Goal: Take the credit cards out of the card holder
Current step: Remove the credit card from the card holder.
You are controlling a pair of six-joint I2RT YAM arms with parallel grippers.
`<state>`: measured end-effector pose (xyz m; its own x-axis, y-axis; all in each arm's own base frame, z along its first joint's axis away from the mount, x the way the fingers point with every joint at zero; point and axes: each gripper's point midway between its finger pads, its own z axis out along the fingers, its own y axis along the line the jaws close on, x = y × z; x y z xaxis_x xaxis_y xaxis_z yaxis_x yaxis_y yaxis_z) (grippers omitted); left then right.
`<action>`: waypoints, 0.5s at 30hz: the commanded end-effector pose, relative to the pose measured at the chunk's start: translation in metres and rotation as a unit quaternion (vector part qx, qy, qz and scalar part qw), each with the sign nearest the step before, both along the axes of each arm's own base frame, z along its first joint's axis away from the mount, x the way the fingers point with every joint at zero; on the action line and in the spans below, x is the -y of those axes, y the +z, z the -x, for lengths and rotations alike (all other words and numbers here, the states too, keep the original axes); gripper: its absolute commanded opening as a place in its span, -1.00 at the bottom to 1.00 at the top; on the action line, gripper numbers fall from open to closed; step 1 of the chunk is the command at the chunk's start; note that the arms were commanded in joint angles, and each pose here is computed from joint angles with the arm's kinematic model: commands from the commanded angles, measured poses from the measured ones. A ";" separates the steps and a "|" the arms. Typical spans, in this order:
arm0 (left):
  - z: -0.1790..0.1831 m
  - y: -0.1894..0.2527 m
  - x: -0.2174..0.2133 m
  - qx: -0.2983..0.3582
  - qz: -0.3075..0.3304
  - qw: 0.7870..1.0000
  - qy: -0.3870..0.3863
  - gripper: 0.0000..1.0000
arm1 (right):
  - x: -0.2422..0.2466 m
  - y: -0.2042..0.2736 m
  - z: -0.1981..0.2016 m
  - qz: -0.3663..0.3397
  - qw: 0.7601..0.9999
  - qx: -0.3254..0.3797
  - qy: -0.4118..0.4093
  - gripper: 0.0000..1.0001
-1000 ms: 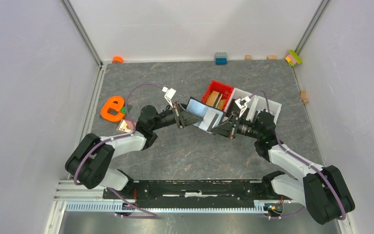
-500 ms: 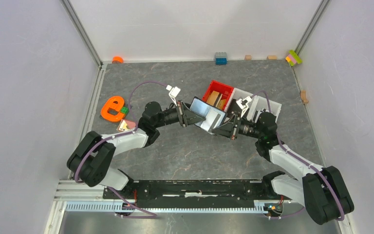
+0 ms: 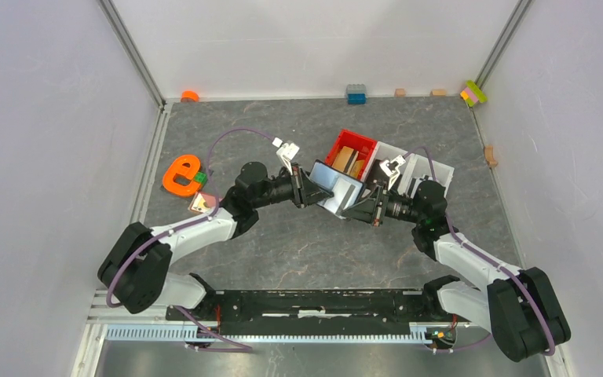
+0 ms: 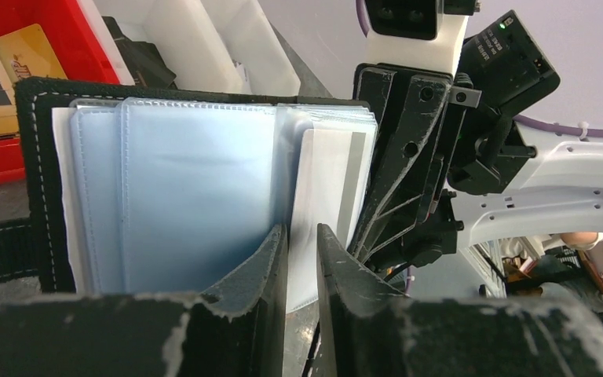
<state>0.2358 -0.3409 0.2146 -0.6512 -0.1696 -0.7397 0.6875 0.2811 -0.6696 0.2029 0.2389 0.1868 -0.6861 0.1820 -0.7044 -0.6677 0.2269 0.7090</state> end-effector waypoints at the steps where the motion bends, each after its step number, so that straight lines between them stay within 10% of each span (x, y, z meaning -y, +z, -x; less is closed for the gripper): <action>1: 0.051 0.015 0.022 -0.013 0.034 0.990 -0.133 -0.54 | 0.000 0.019 -0.017 -0.014 0.998 0.049 -0.030 -0.80; 15: 0.052 0.016 0.021 -0.015 0.039 0.990 -0.133 -0.79 | 0.012 0.005 -0.032 0.001 0.997 0.028 -0.076 -0.67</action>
